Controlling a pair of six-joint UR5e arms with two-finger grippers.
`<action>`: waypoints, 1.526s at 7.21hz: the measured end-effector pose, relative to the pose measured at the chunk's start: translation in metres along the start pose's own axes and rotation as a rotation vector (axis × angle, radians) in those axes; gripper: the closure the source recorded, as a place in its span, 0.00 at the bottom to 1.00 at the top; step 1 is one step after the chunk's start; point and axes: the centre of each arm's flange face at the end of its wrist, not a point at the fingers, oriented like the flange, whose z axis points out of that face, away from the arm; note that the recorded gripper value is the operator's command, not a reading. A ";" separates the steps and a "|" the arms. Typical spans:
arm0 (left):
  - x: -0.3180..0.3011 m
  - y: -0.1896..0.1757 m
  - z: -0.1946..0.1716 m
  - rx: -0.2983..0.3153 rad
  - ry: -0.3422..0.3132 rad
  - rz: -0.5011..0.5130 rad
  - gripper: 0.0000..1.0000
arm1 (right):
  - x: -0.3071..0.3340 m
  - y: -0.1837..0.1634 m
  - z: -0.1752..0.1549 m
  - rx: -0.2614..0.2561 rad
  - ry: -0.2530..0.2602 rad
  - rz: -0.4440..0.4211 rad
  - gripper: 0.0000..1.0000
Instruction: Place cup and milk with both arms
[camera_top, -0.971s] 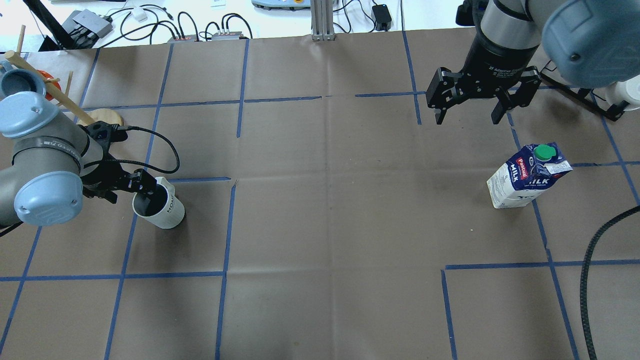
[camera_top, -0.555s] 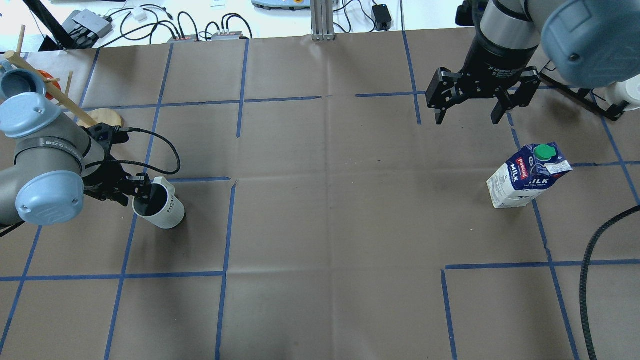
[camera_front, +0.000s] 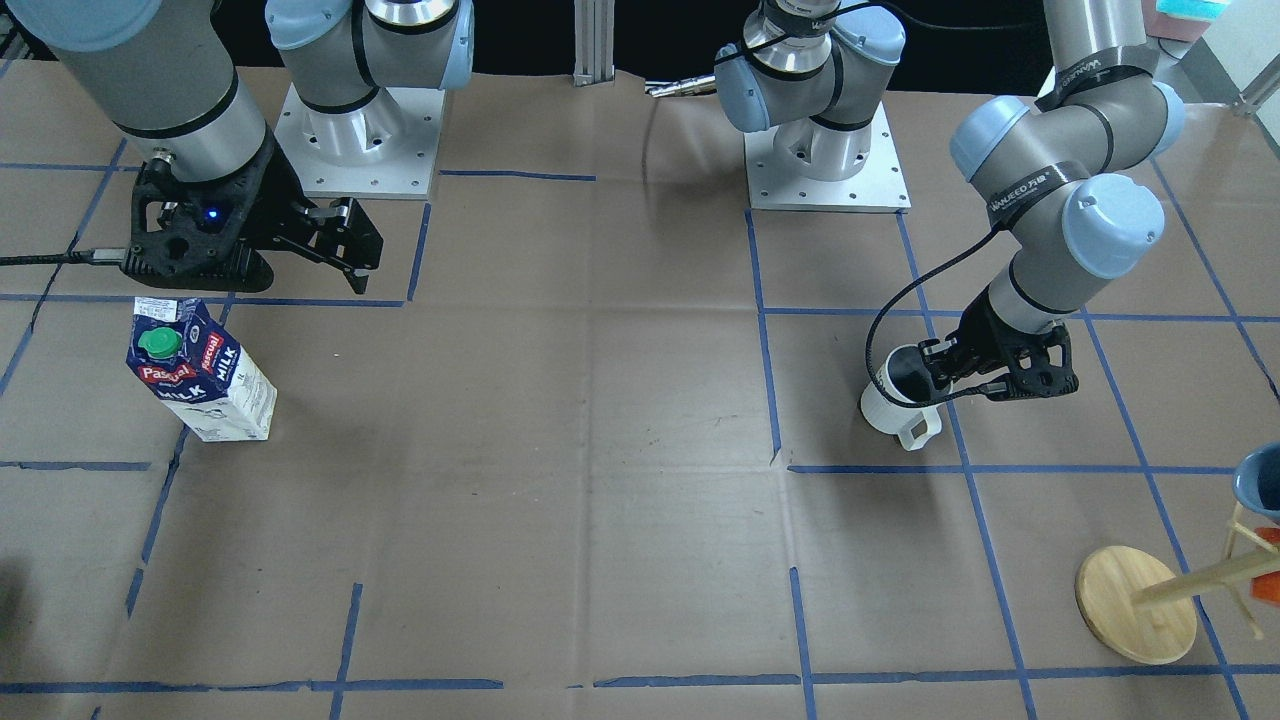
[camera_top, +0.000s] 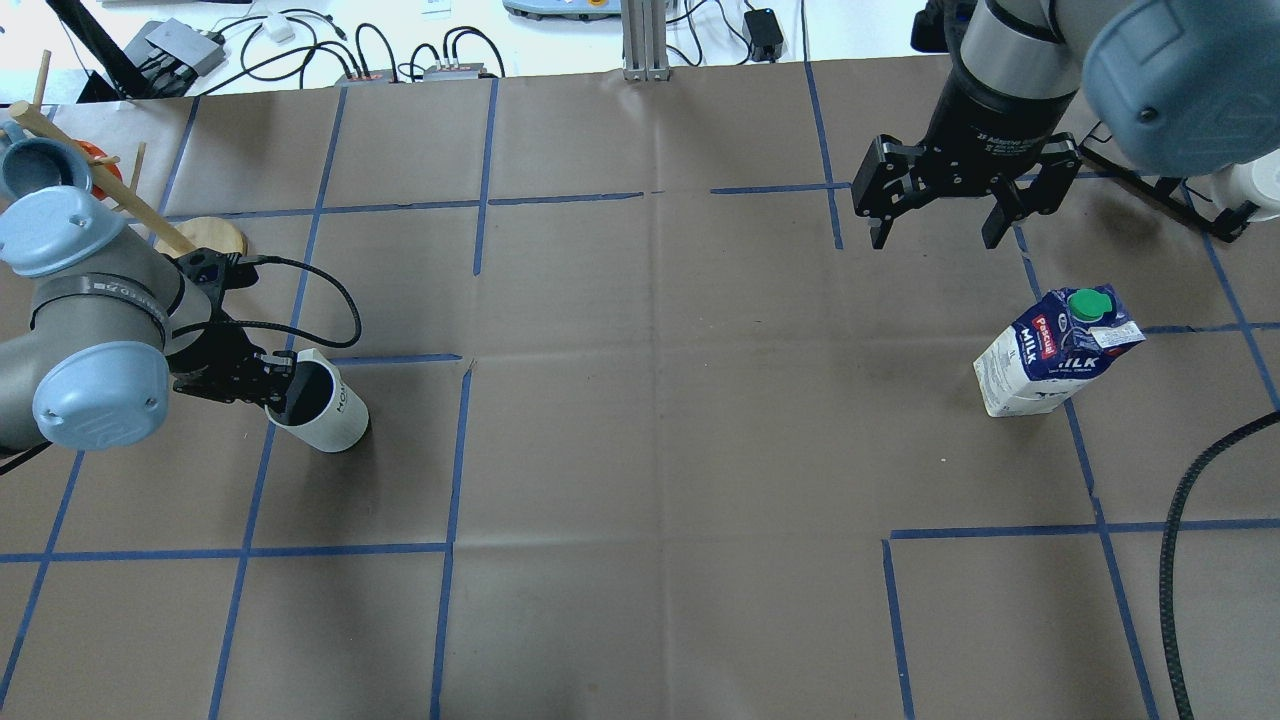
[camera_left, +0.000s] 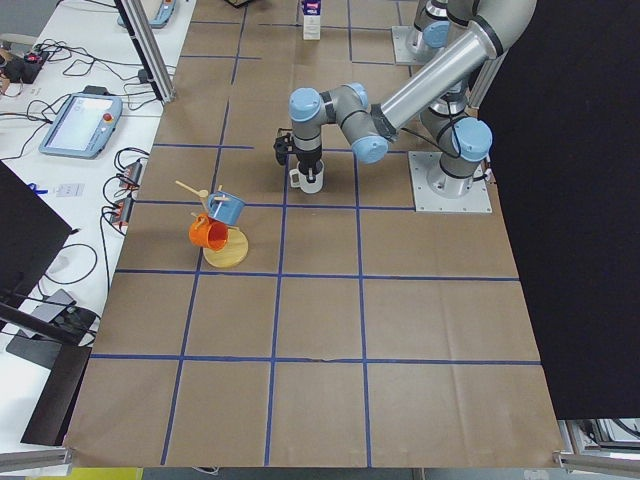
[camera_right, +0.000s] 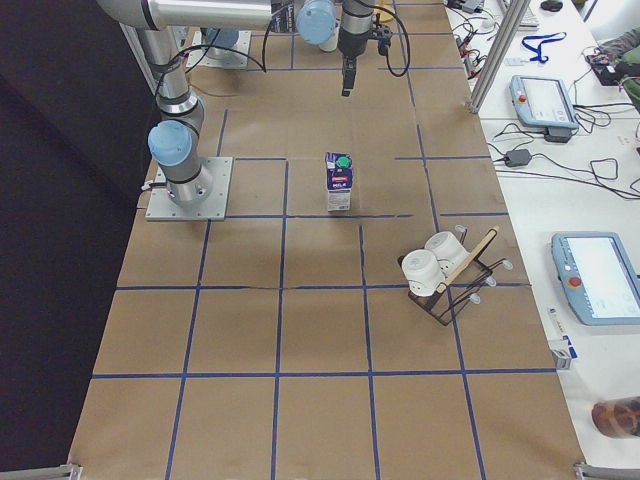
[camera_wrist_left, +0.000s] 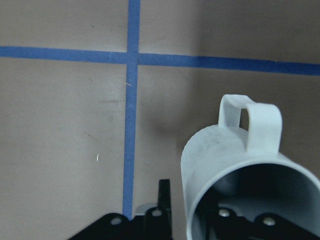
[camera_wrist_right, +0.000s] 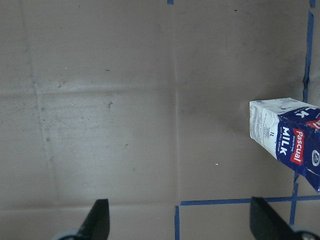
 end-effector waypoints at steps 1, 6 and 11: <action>0.003 -0.005 -0.008 0.020 0.000 -0.002 1.00 | 0.000 0.000 0.000 0.000 0.000 0.000 0.00; 0.181 -0.108 -0.080 0.123 0.036 0.162 1.00 | 0.000 0.002 0.010 -0.018 0.002 -0.013 0.00; 0.327 -0.162 -0.045 0.082 0.060 0.204 1.00 | 0.001 0.007 0.019 -0.035 0.002 -0.044 0.00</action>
